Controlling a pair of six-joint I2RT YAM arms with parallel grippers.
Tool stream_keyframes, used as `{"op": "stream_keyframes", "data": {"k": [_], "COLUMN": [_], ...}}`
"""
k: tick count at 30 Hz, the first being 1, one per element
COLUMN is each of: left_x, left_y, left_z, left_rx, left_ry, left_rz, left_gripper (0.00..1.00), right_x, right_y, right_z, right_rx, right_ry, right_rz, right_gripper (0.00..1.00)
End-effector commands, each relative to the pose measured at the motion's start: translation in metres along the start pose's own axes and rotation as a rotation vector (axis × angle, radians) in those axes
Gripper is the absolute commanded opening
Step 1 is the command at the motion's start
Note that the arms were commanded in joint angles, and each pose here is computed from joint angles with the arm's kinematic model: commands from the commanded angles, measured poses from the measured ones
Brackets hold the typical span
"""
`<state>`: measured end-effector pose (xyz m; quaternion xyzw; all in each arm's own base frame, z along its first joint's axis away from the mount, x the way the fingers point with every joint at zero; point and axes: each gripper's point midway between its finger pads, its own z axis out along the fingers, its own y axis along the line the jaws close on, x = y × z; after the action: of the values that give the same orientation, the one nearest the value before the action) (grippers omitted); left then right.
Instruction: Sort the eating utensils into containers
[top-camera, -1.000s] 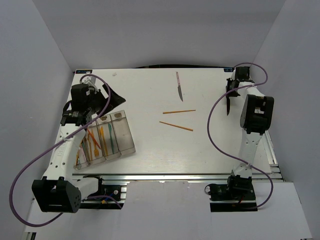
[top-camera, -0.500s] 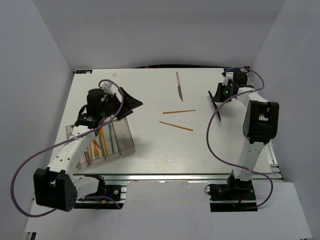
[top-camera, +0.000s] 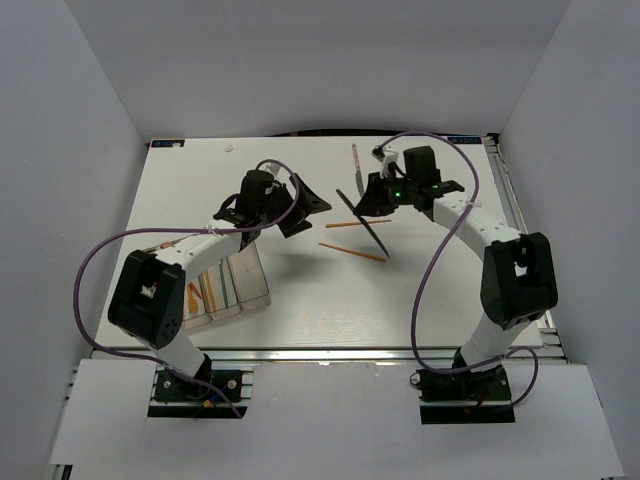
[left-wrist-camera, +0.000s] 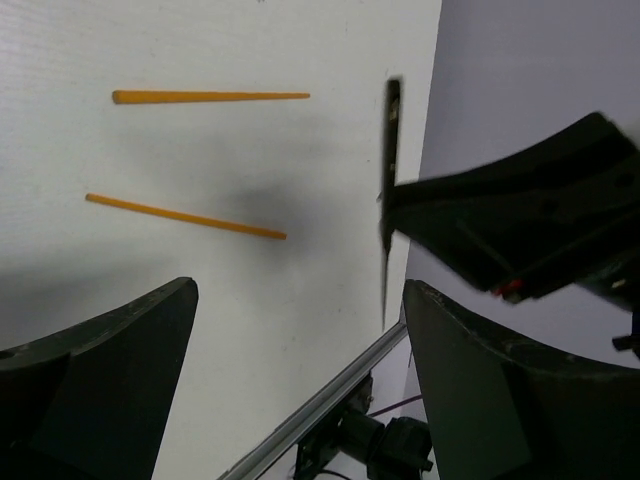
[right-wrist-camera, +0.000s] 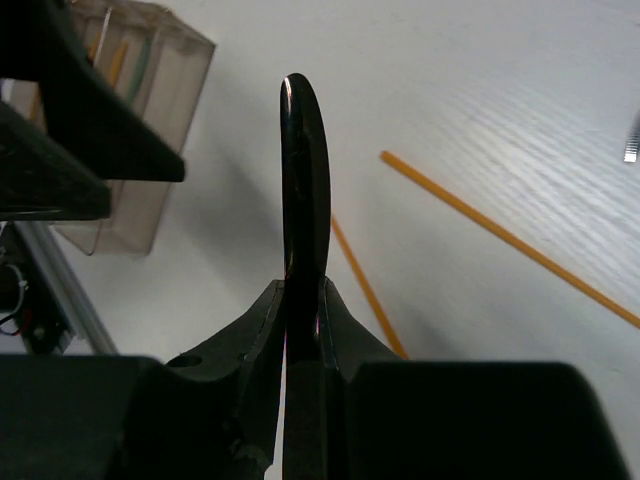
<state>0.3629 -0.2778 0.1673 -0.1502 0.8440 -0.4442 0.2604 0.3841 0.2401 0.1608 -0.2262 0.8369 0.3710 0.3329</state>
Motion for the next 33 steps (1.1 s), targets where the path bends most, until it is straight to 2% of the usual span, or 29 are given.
{"op": "stream_keyframes", "data": {"k": [1, 10, 11, 17, 20, 23, 24, 27, 28, 30, 31, 32, 33], "left_x": [-0.024, -0.010, -0.007, 0.003, 0.004, 0.003, 0.004, 0.005, 0.007, 0.008, 0.009, 0.010, 0.008], "left_y": [-0.043, -0.043, -0.042, -0.039, -0.039, -0.041, -0.042, -0.043, -0.044, -0.043, -0.043, -0.041, -0.040], "left_z": [0.000, 0.005, 0.007, 0.014, 0.016, 0.016, 0.015, 0.015, 0.014, 0.014, 0.013, 0.011, 0.009], "left_rx": [0.091, 0.105, 0.106, 0.099, 0.099, 0.107, 0.110, 0.114, 0.118, 0.116, 0.113, 0.095, 0.086], "left_ry": [-0.089, -0.067, -0.059, -0.024, -0.015, -0.009, -0.004, 0.001, 0.009, 0.017, 0.020, 0.023, 0.018], "left_rz": [0.017, -0.009, -0.010, -0.021, -0.028, -0.026, -0.026, -0.027, -0.025, -0.021, -0.016, -0.017, 0.015], "left_gripper": [0.94, 0.84, 0.80, 0.70, 0.62, 0.49, 0.41, 0.29, 0.21, 0.11, 0.07, 0.02, 0.00], "right_x": [-0.016, 0.001, -0.001, -0.011, -0.013, -0.015, -0.016, -0.018, -0.018, -0.017, -0.015, -0.015, -0.014], "right_y": [0.038, 0.075, 0.081, 0.106, 0.113, 0.116, 0.117, 0.117, 0.118, 0.118, 0.118, 0.119, 0.120], "right_z": [-0.001, 0.009, 0.010, 0.009, 0.008, 0.008, 0.008, 0.008, 0.007, 0.009, 0.009, 0.009, 0.009], "right_rx": [-0.082, -0.139, -0.153, -0.195, -0.206, -0.210, -0.211, -0.210, -0.214, -0.219, -0.223, -0.240, -0.245], "right_ry": [-0.050, -0.015, -0.016, -0.034, -0.039, -0.044, -0.049, -0.056, -0.054, -0.052, -0.048, -0.046, -0.043], "right_rz": [-0.020, -0.028, -0.038, -0.067, -0.070, -0.067, -0.070, -0.072, -0.073, -0.081, -0.087, -0.113, -0.123], "right_gripper": [0.00, 0.00, 0.00, 0.00, 0.00, 0.00, 0.00, 0.00, 0.00, 0.00, 0.03, 0.20, 0.28]}}
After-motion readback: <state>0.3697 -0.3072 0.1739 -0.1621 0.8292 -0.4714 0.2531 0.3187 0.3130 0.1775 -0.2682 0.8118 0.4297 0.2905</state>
